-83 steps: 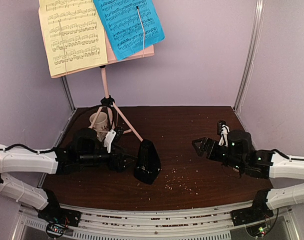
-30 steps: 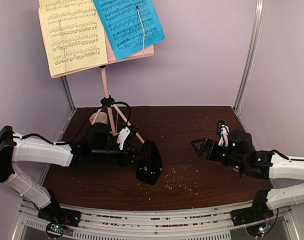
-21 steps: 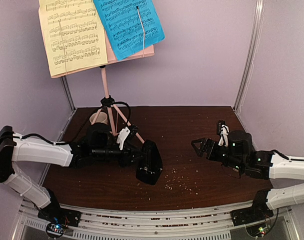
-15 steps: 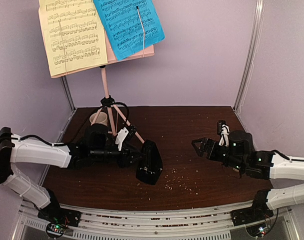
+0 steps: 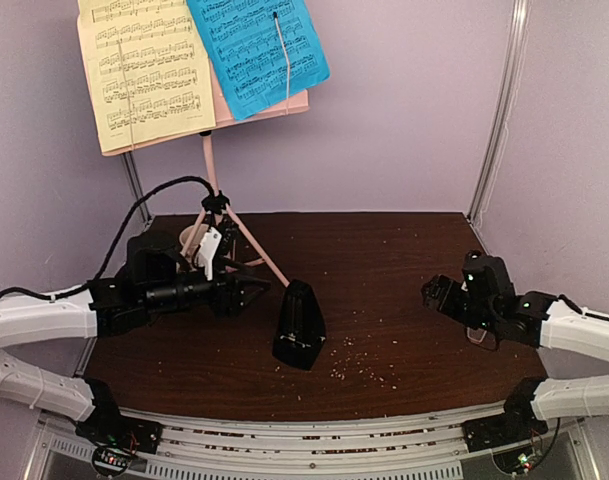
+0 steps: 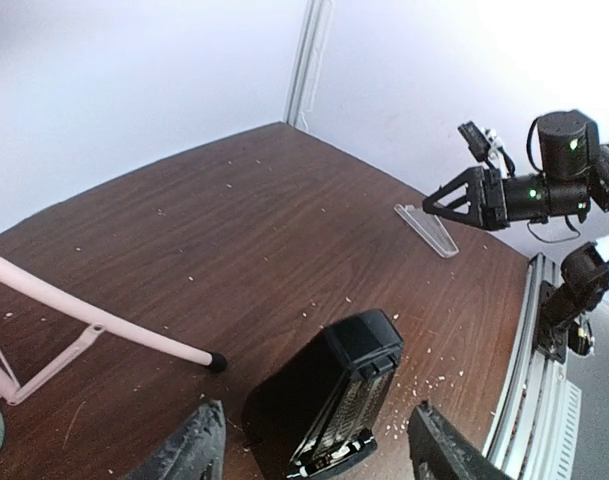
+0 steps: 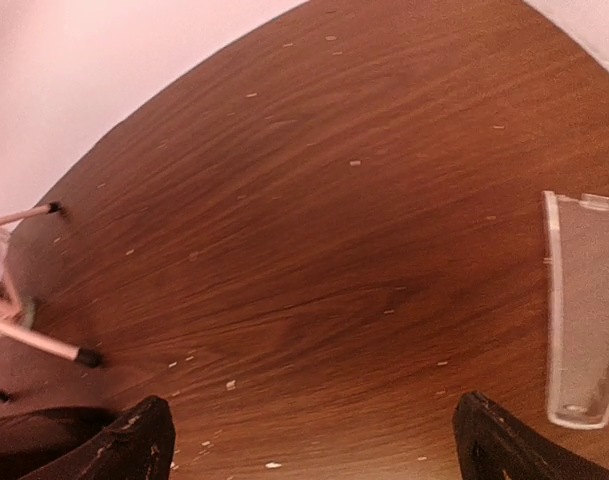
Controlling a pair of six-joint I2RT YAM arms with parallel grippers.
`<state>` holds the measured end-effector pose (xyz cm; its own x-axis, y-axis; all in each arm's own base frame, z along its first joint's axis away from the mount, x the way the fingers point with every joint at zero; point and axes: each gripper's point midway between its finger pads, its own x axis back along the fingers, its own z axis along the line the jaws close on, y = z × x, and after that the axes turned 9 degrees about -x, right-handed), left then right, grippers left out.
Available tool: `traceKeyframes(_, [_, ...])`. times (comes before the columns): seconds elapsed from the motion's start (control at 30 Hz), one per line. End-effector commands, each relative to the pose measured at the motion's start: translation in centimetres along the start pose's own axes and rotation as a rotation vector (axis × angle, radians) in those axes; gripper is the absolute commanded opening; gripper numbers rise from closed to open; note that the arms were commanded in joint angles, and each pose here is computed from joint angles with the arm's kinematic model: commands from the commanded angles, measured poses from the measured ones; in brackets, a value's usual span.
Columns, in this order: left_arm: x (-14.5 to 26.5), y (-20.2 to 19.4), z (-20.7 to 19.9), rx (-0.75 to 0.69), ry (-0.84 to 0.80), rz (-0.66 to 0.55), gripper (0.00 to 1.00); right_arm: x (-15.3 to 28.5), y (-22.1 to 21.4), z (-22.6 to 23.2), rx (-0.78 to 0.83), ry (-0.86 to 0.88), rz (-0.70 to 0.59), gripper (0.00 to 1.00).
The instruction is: Pack up the instrument practice props
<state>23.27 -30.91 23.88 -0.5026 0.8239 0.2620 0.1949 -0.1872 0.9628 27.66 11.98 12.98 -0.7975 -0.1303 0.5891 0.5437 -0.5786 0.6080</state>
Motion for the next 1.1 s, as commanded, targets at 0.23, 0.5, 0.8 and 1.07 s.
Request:
traceKeyframes(0.23, [4.5, 0.9, 1.6, 0.245, 0.135, -0.029, 0.84, 1.9, 4.0, -12.5, -0.236, -0.329, -0.096, 0.96])
traceKeyframes(0.5, [5.4, 0.1, 1.4, 0.280, 0.134, 0.003, 0.84, 0.4, 1.7, -17.4, -0.396, -0.369, -0.017, 0.80])
traceKeyframes(0.8, [5.0, 0.0, 1.5, 0.307, 0.136, -0.001, 0.83, -0.5, 0.7, -18.1, -0.315, -0.424, 0.087, 0.69])
traceKeyframes(1.07, [4.0, 0.1, 1.1, 0.324, 0.103, 0.001, 0.82, -1.3, 0.5, -17.9, -0.290, -0.417, 0.125, 0.51])
